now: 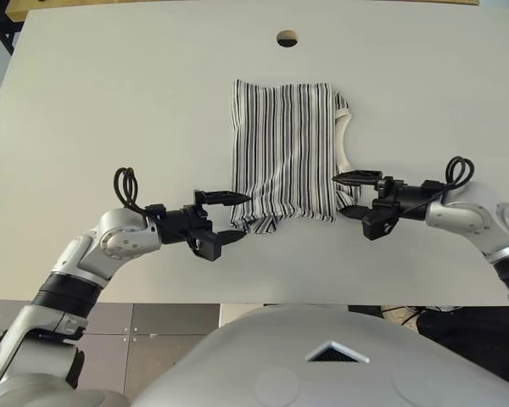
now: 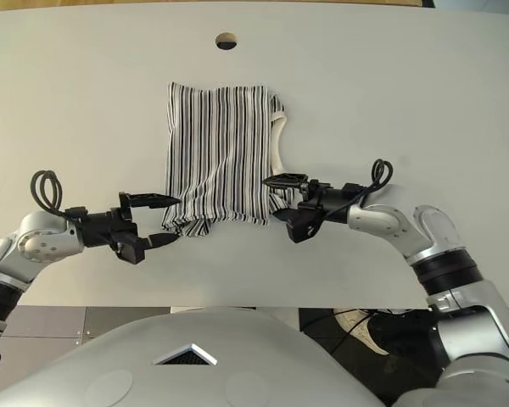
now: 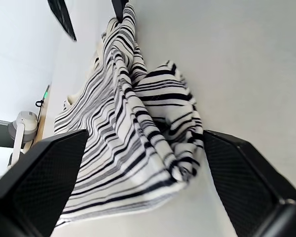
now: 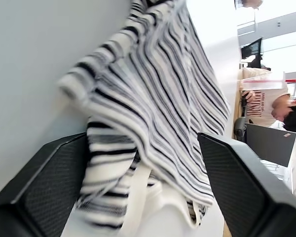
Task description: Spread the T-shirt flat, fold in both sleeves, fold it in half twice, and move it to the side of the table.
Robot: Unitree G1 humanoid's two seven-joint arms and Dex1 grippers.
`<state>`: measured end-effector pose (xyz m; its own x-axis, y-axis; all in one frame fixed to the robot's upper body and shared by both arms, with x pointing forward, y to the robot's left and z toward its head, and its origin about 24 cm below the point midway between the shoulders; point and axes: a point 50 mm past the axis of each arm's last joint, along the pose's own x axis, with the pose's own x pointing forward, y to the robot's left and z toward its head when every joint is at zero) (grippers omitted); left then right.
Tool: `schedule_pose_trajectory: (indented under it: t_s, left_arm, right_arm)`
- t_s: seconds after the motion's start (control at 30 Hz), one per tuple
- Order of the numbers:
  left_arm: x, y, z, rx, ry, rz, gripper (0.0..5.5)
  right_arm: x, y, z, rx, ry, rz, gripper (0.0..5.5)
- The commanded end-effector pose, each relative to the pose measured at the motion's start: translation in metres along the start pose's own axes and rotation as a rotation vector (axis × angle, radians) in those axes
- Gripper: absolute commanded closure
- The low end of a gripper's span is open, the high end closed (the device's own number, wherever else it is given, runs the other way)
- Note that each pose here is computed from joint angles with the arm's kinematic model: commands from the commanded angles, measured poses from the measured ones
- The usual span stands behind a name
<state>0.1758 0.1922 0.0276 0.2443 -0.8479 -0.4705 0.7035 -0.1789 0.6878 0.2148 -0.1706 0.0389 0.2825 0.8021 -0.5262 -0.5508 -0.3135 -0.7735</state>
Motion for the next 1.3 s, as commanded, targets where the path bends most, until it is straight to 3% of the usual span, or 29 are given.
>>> schedule_pose_trajectory:
  t_s: [0.03, 0.17, 0.57, 0.83, 0.93, 1.1, 1.3]
  left_arm:
    - [0.002, -0.029, -0.014, -0.068, 0.078, -0.169, 1.69]
    - [0.006, -0.031, -0.014, -0.070, 0.053, -0.184, 2.49]
    - [0.009, -0.031, -0.016, -0.060, 0.029, -0.188, 4.36]
    - [0.011, -0.031, -0.017, -0.061, 0.023, -0.186, 5.22]
    - [0.011, -0.032, -0.017, -0.062, 0.019, -0.187, 5.40]
    - [0.010, -0.032, -0.013, -0.071, 0.000, -0.170, 5.40]
    - [-0.013, -0.049, 0.011, -0.185, -0.027, -0.106, 5.40]
  right_arm:
    - [0.007, 0.028, -0.004, 0.036, 0.025, 0.142, 1.55]
    - [0.010, 0.031, -0.002, 0.044, -0.008, 0.148, 1.55]
    - [0.011, 0.033, -0.004, 0.060, -0.022, 0.135, 3.66]
    - [0.013, 0.034, -0.012, 0.105, 0.012, 0.096, 5.02]
    - [0.013, 0.033, -0.011, 0.110, 0.007, 0.088, 5.39]
    - [0.006, 0.030, -0.001, 0.133, -0.051, 0.039, 5.39]
    - [-0.029, 0.042, 0.024, 0.305, -0.099, -0.044, 5.39]
